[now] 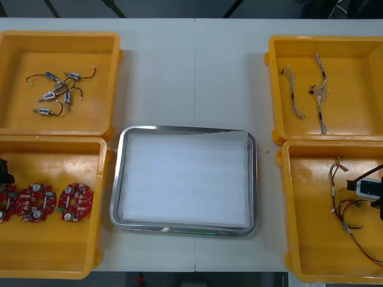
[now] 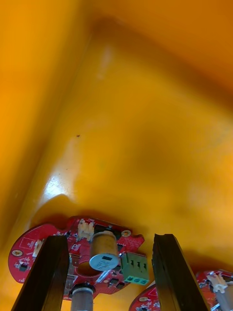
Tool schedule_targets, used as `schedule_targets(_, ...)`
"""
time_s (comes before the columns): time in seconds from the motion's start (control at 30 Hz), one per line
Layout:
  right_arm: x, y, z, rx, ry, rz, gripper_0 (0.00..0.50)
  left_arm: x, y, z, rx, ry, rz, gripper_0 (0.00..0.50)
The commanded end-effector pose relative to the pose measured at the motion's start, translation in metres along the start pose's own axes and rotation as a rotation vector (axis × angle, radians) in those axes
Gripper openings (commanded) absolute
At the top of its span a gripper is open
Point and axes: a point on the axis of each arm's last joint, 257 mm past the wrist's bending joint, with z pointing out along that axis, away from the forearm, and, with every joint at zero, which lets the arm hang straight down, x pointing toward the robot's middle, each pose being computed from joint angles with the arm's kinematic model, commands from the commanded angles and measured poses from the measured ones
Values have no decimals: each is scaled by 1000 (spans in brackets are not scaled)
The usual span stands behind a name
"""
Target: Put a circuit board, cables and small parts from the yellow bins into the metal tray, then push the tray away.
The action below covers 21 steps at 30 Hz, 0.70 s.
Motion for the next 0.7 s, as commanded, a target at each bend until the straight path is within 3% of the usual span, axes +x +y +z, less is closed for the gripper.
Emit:
schedule_targets(0.03,-5,-30,-40,44,-3,-16,0,1,26,-2,-53,-5,-59,500)
schedule_targets(0.33,-13,-22,-85,-71,-69,111,0,3,22,0,-44,1,-62,500)
schedule_targets(0.43,-17,-22,-99,-98,-78,129,0,4,23,1,-45,2,-61,500)
schedule_targets(0.53,-25,-20,-111,-139,-87,179,0,6,22,1,-42,7,-66,442)
schedule_targets(0.7,-41,-17,-132,-188,-75,236,0,9,22,3,-40,13,-68,437)
